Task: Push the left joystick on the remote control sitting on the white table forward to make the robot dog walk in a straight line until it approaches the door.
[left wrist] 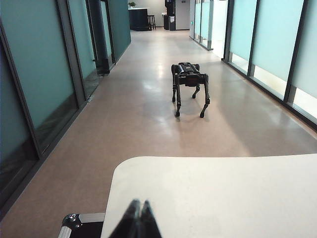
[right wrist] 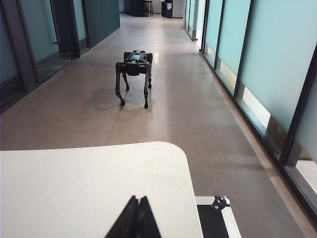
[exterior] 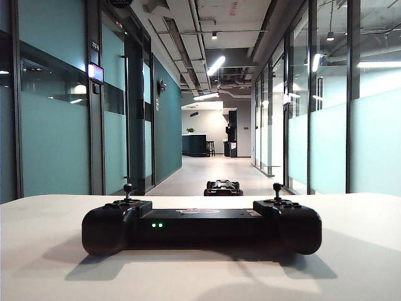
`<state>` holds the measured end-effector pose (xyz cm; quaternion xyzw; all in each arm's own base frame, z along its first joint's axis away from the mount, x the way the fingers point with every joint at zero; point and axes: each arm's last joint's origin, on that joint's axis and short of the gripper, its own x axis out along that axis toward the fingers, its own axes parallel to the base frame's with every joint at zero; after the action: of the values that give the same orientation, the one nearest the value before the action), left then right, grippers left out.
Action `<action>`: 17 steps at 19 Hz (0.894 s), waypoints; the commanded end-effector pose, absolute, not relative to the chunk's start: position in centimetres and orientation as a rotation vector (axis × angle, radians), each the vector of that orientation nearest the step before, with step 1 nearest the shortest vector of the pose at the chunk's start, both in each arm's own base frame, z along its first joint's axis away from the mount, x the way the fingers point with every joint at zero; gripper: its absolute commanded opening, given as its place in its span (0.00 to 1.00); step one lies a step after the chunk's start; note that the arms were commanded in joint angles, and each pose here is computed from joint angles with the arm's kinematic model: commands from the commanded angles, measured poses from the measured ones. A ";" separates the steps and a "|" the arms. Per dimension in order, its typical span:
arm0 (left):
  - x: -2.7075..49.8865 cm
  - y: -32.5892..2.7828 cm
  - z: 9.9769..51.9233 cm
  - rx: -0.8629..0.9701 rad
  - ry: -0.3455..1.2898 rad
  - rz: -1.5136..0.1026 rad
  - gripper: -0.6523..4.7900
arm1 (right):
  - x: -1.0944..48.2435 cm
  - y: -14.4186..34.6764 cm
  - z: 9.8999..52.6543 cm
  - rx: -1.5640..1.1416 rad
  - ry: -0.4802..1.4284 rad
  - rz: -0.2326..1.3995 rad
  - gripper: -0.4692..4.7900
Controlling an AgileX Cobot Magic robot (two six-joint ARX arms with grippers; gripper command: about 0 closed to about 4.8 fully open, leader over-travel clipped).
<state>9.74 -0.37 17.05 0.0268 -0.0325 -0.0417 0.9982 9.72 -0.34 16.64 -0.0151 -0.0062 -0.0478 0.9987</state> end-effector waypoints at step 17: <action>9.2 -0.4 23.6 -0.085 -0.112 -0.110 0.11 | 9.1 -0.1 24.7 0.039 -0.097 -0.002 0.08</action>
<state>9.05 -0.36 22.97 -0.0249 -0.0628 -0.0447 0.9967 9.02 -0.20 23.77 0.0059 -0.0443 -0.0243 0.9987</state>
